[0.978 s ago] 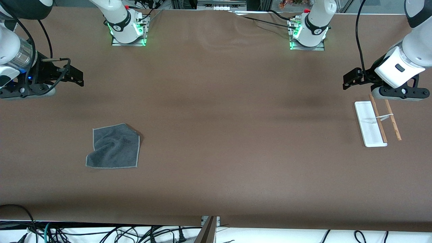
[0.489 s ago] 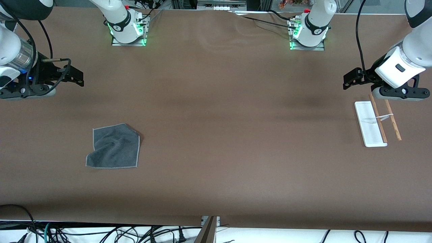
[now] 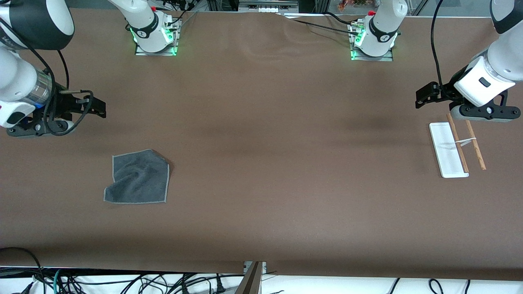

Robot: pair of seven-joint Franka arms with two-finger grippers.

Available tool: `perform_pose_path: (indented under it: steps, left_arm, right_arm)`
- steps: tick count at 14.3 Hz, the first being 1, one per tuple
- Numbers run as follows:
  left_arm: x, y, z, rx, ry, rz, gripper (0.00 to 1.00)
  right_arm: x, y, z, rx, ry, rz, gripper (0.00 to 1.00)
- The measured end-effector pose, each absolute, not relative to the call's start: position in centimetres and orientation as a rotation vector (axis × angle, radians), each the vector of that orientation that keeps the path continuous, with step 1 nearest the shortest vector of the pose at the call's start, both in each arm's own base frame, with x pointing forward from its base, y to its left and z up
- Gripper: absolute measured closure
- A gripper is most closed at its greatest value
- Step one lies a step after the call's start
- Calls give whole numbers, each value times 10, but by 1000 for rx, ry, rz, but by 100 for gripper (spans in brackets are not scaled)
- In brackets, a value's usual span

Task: Pass towel and hang on rack
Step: 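Move the right gripper down to the edge of the grey towel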

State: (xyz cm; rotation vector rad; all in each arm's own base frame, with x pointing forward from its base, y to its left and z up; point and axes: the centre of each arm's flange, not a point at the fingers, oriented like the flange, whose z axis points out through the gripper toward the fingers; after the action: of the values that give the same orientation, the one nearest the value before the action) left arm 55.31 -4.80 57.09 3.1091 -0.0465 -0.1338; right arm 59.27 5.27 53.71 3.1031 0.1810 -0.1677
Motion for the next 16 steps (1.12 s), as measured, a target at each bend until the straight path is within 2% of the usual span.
perform_pose_path:
  steps: [4,8,11,16]
  left_arm:
    - [553,-48,571,3109,-46,-134,0]
    - [553,-48,571,3109,-46,-135,0]
    - [553,-48,571,3109,-46,-135,0]
    - [553,-48,571,3109,-46,-135,0]
  right_arm:
    - [622,33,498,3109,134,-99,0]
    - [671,-5,397,3109,182,-8,0]
    - [692,-29,327,3120,199,35,0]
    - [714,-32,284,3164,222,61,0]
